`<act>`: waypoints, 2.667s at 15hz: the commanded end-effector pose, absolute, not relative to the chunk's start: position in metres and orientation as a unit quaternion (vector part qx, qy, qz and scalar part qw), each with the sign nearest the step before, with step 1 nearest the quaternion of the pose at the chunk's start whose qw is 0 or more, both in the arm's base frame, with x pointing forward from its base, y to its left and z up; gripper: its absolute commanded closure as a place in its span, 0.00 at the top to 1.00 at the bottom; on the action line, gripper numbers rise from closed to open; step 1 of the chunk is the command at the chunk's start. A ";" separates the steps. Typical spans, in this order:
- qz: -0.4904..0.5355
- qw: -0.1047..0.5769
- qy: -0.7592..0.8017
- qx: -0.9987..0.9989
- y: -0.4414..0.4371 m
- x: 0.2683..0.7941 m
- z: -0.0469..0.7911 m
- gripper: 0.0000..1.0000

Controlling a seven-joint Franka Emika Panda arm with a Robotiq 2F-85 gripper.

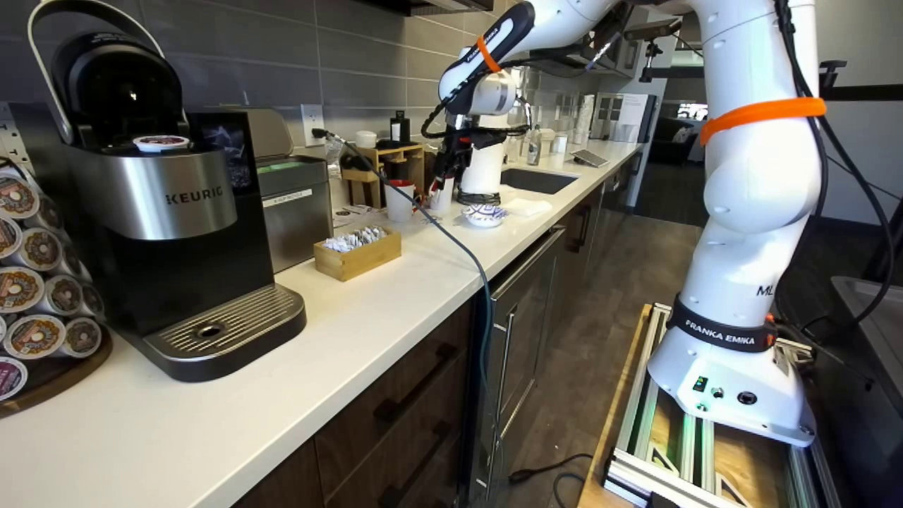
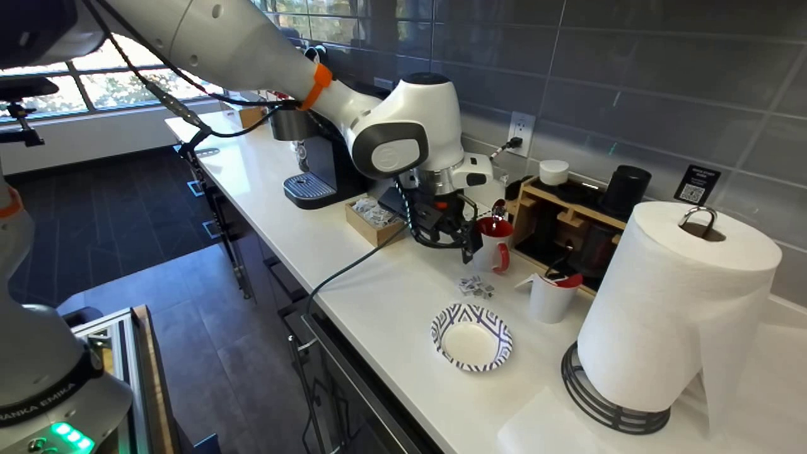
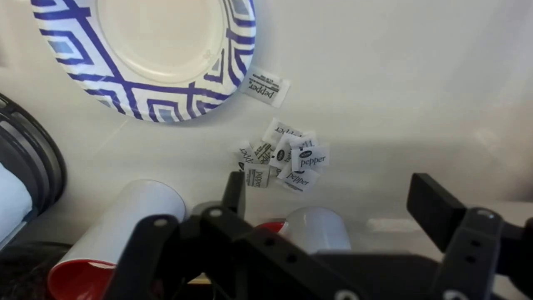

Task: Place some white sachets in the wooden box.

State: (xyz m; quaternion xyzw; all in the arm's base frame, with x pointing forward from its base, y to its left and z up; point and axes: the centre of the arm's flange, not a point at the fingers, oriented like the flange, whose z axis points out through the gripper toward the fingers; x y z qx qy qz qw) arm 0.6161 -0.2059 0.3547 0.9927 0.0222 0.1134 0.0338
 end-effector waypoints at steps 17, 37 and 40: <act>0.078 0.047 0.036 0.995 -0.221 0.678 0.265 1.00; 0.008 0.061 -0.005 0.998 -0.234 0.710 0.241 0.27; 0.007 0.050 0.007 0.999 -0.231 0.698 0.261 0.05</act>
